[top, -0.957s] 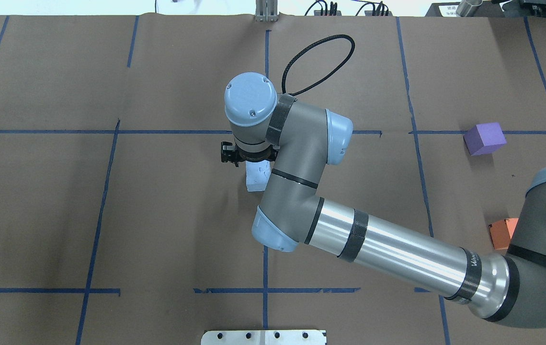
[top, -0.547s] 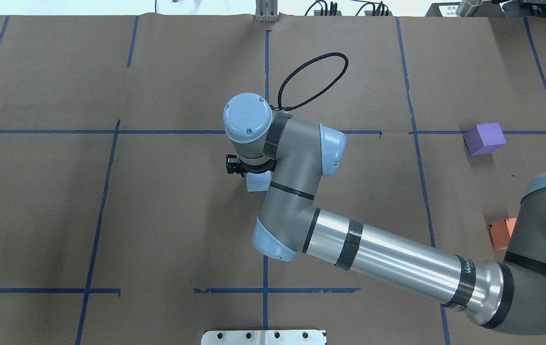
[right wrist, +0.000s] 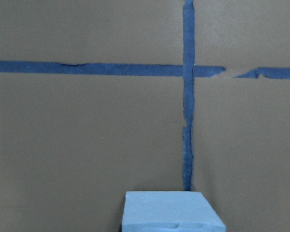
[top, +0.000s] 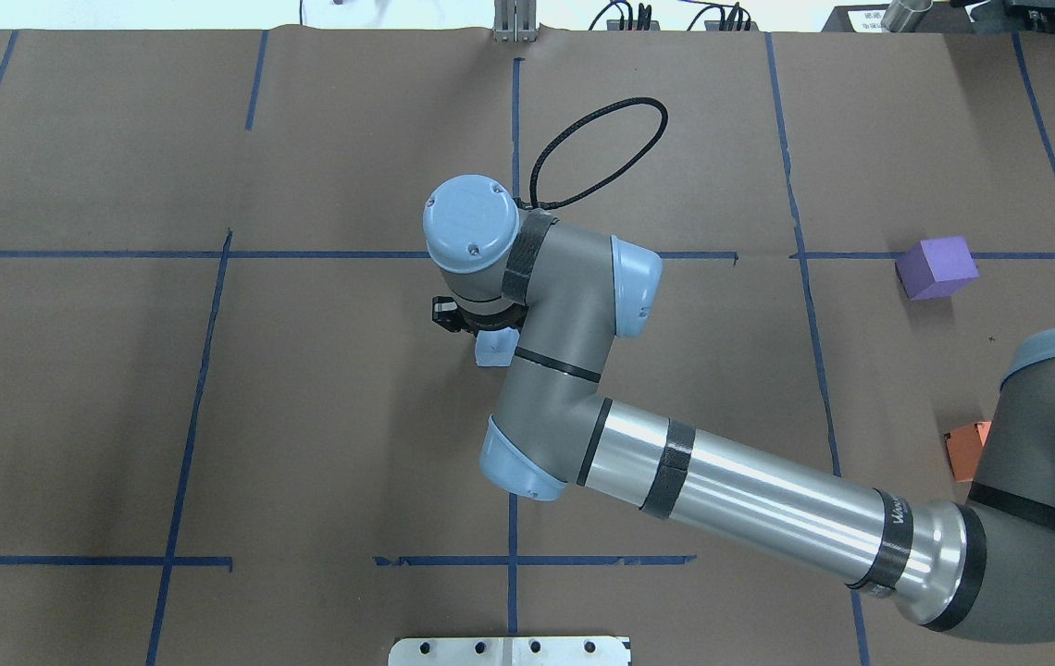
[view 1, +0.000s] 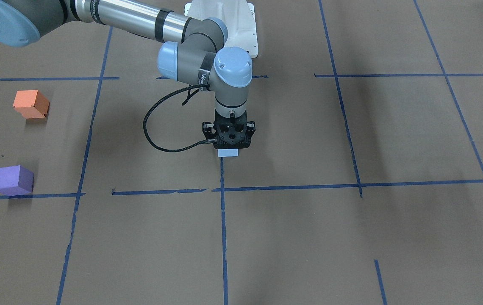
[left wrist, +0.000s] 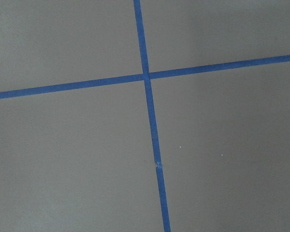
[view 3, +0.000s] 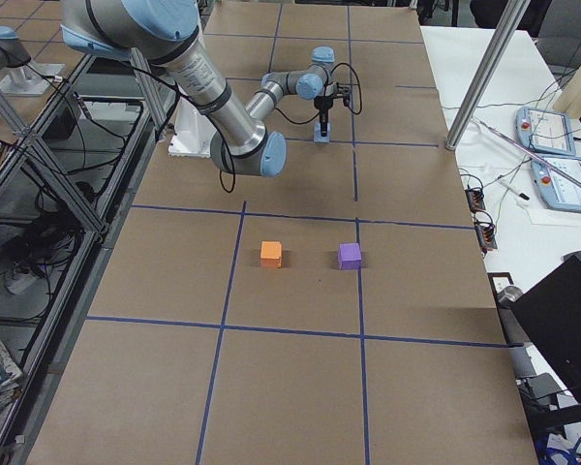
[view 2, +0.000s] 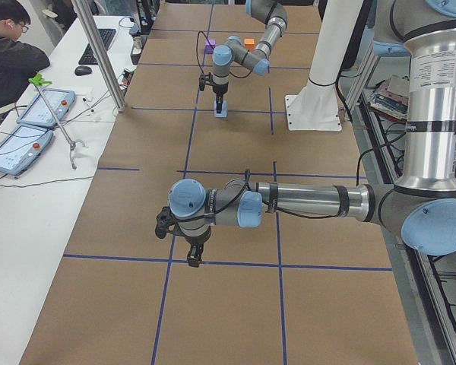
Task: Place blue block between orange and purple blocks
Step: 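Carry the light blue cube with the right gripper between purple and orange cubes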
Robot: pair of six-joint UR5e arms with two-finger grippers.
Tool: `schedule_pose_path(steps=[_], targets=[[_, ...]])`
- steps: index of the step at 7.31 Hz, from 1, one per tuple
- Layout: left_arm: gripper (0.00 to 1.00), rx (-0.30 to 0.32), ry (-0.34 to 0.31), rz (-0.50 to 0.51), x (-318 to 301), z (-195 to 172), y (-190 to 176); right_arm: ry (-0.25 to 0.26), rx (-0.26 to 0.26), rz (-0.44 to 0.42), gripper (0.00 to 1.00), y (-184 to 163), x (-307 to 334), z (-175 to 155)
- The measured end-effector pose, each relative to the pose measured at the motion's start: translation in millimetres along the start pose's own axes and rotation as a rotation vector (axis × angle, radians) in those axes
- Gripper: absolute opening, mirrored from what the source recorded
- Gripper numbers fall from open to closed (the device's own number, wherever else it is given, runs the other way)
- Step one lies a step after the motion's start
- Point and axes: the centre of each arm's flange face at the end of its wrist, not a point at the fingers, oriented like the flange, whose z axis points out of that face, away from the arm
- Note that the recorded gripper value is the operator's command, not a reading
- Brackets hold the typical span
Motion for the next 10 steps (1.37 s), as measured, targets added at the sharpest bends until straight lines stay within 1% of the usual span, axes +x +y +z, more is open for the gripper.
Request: schedule_pose_path(steps=[2, 3, 4, 5, 6, 8, 9, 10], targets=[[1.00, -0.001, 0.000, 0.000, 0, 0, 0, -0.017, 0.017, 0.025, 0.11, -20, 18, -14], [1.00, 0.000, 0.000, 0.001, 0, 0, 0, -0.029, 0.012, 0.045, 0.11, -30, 57, -19], [1.00, 0.000, 0.000, 0.001, 1, 0, 0, -0.047, 0.004, 0.060, 0.11, -34, 117, -28], [1.00, 0.000, 0.000, 0.001, 1, 0, 0, -0.059, 0.002, 0.046, 0.11, -31, 183, -40], [1.00, 0.000, 0.000, 0.001, 1, 0, -1, -0.054, 0.002, 0.004, 0.12, -26, 249, -49], [1.00, 0.000, 0.000, 0.002, 1, 0, -1, -0.015, -0.011, -0.063, 0.15, -17, 384, -57], [1.00, 0.000, 0.000, 0.002, 1, 0, -1, -0.014, -0.009, -0.079, 0.15, -7, 442, -55], [1.00, 0.000, 0.000, 0.002, 1, 0, -1, -0.020, -0.001, -0.084, 0.15, 8, 487, -49]])
